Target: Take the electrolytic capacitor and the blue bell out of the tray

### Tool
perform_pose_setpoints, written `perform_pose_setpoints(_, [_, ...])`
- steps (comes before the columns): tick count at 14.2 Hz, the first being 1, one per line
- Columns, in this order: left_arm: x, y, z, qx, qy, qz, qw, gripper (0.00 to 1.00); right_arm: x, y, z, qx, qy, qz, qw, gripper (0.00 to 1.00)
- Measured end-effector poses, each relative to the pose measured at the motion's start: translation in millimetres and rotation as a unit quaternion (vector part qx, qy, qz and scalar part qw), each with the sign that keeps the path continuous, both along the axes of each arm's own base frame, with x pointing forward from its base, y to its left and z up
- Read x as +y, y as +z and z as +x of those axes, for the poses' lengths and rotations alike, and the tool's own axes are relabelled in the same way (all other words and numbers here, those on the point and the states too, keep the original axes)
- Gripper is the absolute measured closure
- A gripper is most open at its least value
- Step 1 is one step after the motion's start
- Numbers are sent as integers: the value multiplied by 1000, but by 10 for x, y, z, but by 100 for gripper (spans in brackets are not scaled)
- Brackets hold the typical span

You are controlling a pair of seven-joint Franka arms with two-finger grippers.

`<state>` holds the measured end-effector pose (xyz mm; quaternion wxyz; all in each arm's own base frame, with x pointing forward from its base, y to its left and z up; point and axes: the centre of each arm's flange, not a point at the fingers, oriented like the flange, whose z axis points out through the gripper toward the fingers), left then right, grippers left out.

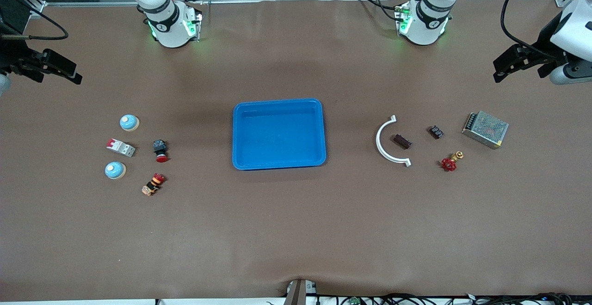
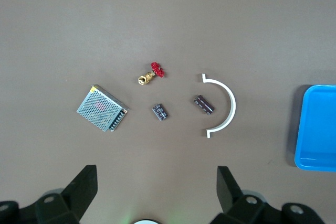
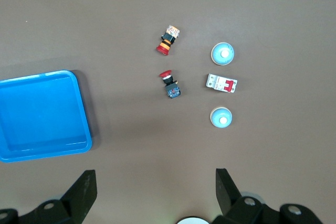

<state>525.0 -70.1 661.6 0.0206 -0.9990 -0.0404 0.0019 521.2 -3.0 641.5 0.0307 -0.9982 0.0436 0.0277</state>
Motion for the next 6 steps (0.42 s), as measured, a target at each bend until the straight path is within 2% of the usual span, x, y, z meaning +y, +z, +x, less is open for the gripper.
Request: perform_pose_setpoints(6, [5,15,-5,-1,1,0,1000,0,-3,-60,5,4,4,0,1000,0])
